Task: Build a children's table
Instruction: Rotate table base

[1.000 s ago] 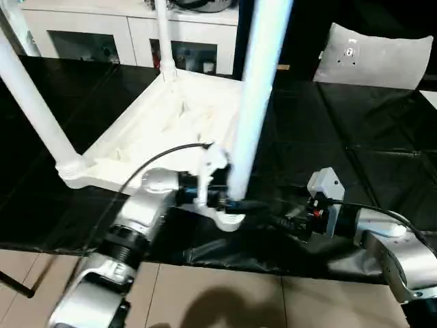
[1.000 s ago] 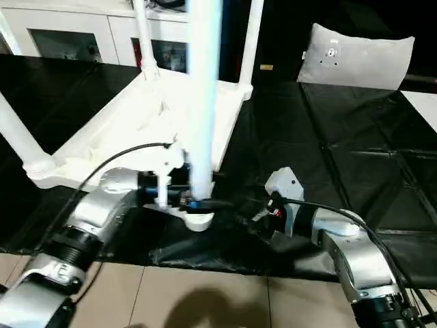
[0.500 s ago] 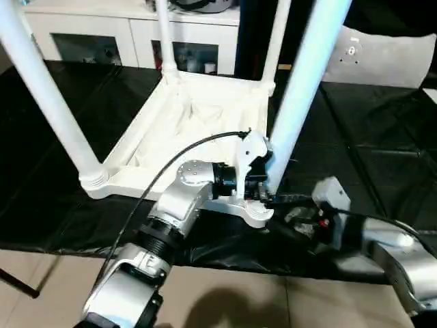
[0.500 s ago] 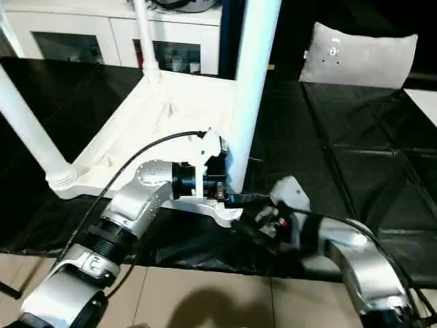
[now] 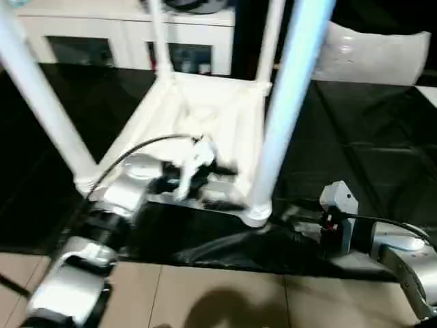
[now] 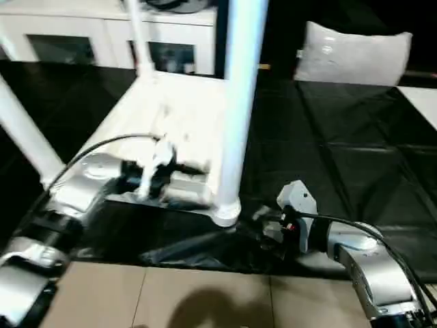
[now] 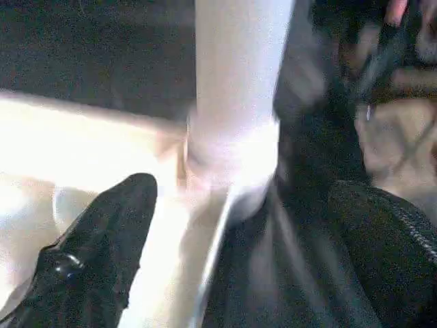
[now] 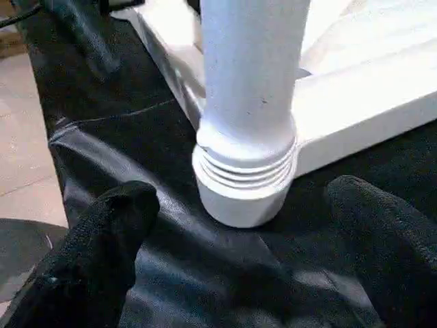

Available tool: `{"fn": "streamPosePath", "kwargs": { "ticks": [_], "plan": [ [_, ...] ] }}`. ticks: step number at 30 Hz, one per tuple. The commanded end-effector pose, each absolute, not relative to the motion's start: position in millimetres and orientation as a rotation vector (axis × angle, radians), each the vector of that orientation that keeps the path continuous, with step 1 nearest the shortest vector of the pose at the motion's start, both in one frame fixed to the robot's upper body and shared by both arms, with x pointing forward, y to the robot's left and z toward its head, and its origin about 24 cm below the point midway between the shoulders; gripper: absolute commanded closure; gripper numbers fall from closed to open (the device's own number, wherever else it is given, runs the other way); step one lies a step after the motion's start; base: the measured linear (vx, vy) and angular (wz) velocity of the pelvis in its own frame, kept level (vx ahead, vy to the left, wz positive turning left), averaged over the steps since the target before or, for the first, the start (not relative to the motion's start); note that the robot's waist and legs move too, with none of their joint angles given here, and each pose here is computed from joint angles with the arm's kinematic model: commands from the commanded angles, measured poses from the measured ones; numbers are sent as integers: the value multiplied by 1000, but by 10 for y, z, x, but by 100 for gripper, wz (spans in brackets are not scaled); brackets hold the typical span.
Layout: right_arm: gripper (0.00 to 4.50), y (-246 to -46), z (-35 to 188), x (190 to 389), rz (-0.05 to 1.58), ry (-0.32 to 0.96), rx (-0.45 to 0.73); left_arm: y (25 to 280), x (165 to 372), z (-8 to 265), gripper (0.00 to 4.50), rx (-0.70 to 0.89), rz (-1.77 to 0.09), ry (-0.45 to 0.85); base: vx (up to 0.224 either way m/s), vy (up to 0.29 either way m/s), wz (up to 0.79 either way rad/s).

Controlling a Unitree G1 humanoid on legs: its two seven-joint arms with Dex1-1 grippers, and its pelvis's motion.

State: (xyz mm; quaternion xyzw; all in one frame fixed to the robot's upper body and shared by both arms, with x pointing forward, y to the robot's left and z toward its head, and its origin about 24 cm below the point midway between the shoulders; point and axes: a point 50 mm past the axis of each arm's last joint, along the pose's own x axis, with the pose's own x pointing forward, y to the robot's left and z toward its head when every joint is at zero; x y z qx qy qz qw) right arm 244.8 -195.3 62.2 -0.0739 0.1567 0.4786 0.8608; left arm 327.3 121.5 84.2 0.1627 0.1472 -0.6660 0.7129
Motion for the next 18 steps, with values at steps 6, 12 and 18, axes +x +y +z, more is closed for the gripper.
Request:
{"fn": "streamPosePath", "kwargs": {
  "ticks": [6, 12, 18],
  "plan": [
    [0, -1887, 665, 2452, 1058, 345, -148, 1271, 3383, 787, 78, 538, -1457, 352, 0, 0, 0],
    [0, -1882, 659, 2431, 1077, 373, -131, 1191, 3438, 787, 123, 538, -1477, 342, 0, 0, 0],
    [0, -1875, 654, 2409, 1080, 378, -135, 1098, 3495, 799, 165, 577, -1476, 330, 0, 0, 0]
  ]
}}
